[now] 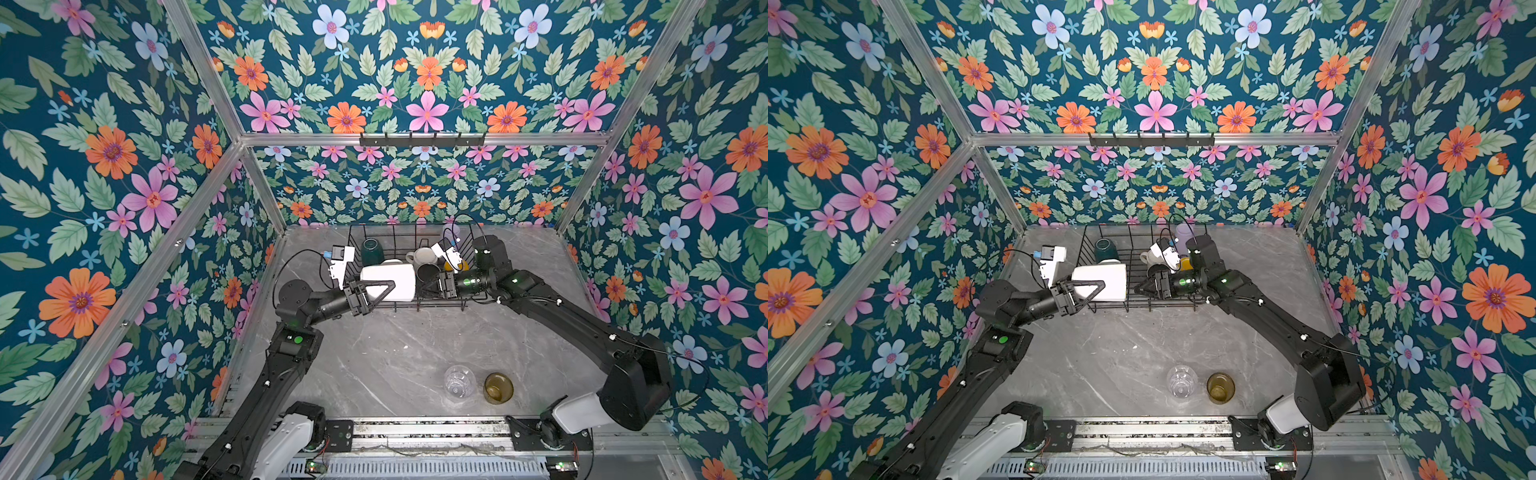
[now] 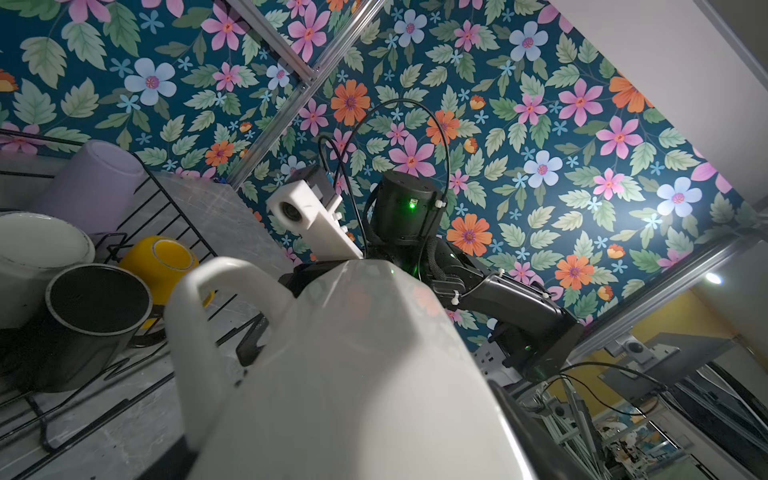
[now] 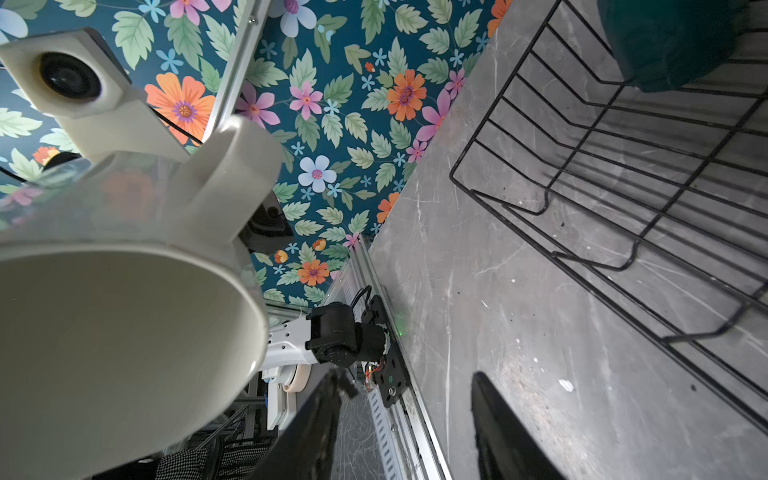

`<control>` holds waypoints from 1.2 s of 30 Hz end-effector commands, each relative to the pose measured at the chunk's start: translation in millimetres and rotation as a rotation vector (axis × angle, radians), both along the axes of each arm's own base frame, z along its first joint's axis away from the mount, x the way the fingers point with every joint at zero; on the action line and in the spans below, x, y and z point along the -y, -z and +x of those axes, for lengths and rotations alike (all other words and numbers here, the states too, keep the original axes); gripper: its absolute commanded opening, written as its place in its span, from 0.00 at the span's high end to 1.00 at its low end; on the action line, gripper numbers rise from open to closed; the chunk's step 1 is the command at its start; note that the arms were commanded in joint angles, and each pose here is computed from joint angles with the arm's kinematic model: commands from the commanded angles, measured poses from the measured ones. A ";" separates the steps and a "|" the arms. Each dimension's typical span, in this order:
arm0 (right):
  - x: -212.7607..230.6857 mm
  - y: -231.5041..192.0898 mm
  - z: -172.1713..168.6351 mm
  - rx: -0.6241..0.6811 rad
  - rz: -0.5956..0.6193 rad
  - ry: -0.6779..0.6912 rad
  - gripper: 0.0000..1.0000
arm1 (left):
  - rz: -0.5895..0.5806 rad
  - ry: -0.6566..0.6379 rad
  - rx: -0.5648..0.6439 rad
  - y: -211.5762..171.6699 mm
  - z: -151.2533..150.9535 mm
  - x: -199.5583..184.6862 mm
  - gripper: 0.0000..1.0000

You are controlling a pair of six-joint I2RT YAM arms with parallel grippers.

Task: Load the cups into the dish rack
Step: 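Carry the white mug over the rack with the left gripper while the right withdraws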

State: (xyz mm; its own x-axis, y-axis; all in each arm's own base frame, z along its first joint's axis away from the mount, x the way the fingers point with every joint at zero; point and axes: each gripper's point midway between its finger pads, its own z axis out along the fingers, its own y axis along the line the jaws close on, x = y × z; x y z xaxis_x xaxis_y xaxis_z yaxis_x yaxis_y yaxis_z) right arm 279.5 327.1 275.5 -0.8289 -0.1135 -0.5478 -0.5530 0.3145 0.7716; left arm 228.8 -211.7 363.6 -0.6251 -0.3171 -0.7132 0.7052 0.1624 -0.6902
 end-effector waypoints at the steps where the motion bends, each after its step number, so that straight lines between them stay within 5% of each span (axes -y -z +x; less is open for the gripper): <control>1: 4.3 0.7 0.0 0.020 -0.024 0.019 0.48 | -0.018 -0.023 0.086 -15.1 0.8 -1.9 1.00; 6: 24.2 -2.9 6.7 0.053 -0.055 0.100 0.44 | 0.024 -0.069 0.081 -14.6 10.5 -3.5 1.00; 23: 99.9 -18.0 20.3 0.229 -0.142 0.446 0.06 | 0.288 -0.343 -0.035 9.3 73.5 -22.5 1.00; 36: 104.9 -13.3 19.5 0.239 -0.161 0.463 0.01 | 0.505 -0.485 -0.158 46.8 129.5 -31.6 1.00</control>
State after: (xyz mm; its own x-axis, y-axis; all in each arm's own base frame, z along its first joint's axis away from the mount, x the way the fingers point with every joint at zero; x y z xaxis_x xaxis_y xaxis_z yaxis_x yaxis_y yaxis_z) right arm 297.2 223.3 286.1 -0.6892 0.1393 -0.7111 -0.4696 0.6615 0.5847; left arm 347.3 -185.0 312.9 -0.6468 -0.2602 -0.7169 0.3722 0.7128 -0.5945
